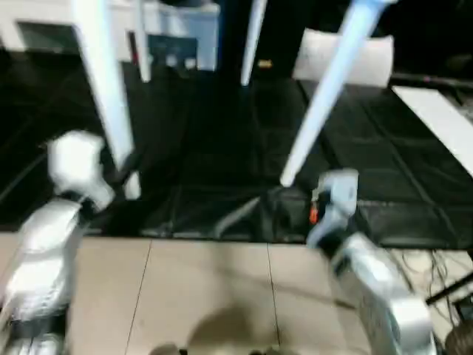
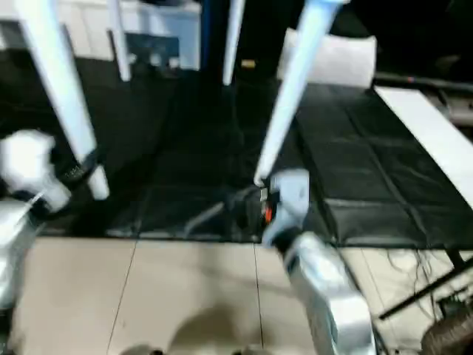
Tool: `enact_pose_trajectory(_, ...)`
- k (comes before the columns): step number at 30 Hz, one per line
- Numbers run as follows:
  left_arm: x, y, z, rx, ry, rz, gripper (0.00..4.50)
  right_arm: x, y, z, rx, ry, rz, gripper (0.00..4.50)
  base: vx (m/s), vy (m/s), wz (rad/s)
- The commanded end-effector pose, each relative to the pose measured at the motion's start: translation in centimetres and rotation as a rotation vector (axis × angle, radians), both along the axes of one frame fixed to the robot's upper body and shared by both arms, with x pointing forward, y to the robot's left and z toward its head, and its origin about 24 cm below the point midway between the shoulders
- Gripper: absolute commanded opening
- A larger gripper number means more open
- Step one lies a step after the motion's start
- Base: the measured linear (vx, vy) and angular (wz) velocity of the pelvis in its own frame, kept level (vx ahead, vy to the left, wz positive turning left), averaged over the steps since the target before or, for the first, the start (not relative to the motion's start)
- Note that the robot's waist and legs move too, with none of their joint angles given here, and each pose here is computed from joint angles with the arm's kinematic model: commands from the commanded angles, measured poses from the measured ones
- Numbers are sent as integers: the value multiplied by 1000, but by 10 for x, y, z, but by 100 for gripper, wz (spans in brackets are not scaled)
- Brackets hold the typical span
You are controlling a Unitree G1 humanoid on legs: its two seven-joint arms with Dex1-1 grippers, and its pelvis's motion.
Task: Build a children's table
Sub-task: Flip table
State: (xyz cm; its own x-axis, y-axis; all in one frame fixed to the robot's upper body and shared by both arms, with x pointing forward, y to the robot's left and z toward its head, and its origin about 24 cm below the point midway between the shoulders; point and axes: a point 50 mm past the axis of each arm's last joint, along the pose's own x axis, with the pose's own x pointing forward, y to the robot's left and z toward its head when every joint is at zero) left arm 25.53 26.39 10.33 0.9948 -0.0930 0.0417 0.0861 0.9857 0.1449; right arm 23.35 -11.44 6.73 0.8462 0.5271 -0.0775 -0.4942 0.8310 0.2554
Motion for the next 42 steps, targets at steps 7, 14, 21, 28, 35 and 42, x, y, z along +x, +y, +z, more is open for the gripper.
enact_pose_trajectory(7,-43,-42,-36,-106,157,-152,322,-17,-8,-32,-18,108,28,450,0,0,0)
enact_pose_trajectory(14,-68,-65,-83,-213,370,-264,322,-39,0,-56,11,206,208,450,0,0,0)
enact_pose_trajectory(21,-85,-50,-177,-199,675,-132,322,-43,-8,-102,-13,381,152,450,-53,-50,5)
enact_pose_trajectory(28,-87,-55,-230,-145,953,67,322,-46,-22,-175,-125,721,-171,450,-24,-5,6)
enact_pose_trajectory(35,-114,-51,-255,-125,1154,244,322,-81,-28,-217,-284,1020,-280,450,6,16,-9)
enact_pose_trajectory(42,-130,-63,-264,-144,1233,284,322,-91,-25,-223,-372,1064,-224,450,8,-2,-1)
